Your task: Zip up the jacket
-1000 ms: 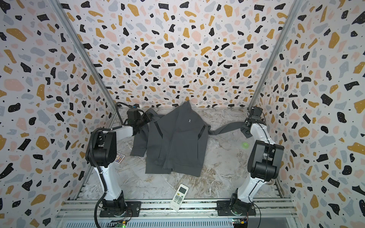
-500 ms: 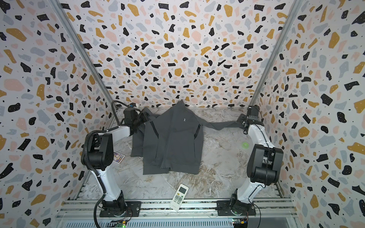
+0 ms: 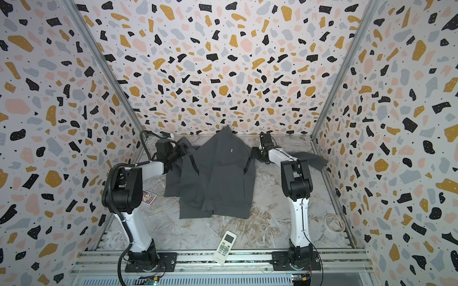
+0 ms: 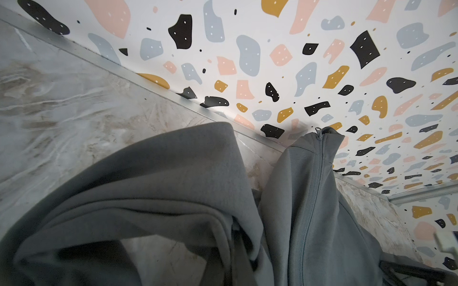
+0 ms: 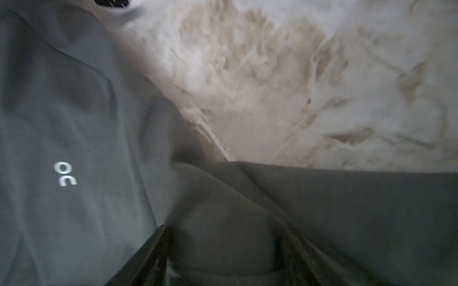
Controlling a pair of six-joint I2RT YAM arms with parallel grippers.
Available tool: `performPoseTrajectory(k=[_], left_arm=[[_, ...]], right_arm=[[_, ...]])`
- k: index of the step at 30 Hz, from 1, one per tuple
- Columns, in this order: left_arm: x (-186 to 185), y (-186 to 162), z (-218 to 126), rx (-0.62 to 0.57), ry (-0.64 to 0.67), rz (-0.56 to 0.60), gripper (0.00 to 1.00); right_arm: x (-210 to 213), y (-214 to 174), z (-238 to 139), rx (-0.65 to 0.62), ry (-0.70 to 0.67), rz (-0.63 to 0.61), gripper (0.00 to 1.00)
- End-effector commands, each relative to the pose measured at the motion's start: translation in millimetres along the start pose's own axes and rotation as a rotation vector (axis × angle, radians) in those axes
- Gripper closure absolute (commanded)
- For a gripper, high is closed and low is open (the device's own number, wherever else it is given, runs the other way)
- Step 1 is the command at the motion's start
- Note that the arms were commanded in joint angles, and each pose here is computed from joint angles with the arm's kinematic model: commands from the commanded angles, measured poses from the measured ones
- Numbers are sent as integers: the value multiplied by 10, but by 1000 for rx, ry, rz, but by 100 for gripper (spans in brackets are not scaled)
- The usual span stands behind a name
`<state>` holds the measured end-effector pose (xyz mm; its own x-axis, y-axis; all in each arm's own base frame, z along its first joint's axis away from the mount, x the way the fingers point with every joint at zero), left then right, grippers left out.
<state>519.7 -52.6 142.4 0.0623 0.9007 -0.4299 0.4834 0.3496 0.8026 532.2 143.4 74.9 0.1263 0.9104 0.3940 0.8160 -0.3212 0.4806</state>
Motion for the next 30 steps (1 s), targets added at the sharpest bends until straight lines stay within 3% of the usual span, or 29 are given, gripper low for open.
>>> performPoseTrajectory(k=[1,2,4,7,14,19,20,21,23,25,27,28,30], left_arm=[[-18,88,-7,-38,-22,3,100],[-13,91,-2,-40,-19,3,100],[7,87,-1,-41,-4,-2,100],[109,80,-32,-47,44,-22,100],[375,-23,-161,-69,134,-89,100],[451,-103,-114,-66,144,-104,100],[453,-95,-79,-61,140,-103,100],[438,-84,-31,-51,126,-98,100],[386,-65,45,-27,86,-87,70],[356,-28,44,-19,83,-88,44],[306,27,-51,-43,72,-82,26],[271,47,-121,-52,66,-78,4],[210,70,-240,-53,53,-72,0]], right_arm=[[-27,84,-66,-21,-57,9,42],[-61,56,-40,-17,-65,7,53],[-158,-4,-41,-26,-77,8,84],[-362,-25,-167,-67,-68,52,100],[-965,121,-467,-140,-151,81,100],[-1052,343,-416,-168,-148,-33,100],[-1046,385,-401,-163,-156,-46,97],[-1033,426,-396,-155,-161,-55,83],[-975,484,-448,-153,-157,-63,55],[-881,496,-578,-156,-137,-53,42],[-777,477,-736,-152,-95,-30,38],[-725,448,-831,-145,-68,-15,37],[-620,355,-1020,-128,-11,13,35]])
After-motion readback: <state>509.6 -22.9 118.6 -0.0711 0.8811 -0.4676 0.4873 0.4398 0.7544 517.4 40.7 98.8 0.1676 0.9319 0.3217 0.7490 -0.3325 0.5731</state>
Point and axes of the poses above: each gripper's point midway between its finger pads, its own z axis out along the fingers, its own x axis along the line the jaws close on, y = z × x, the point moved 4 cm from there along -z, back along the fingers, and after that the axes turned 7 degrees about z, right-handed, at the moved point
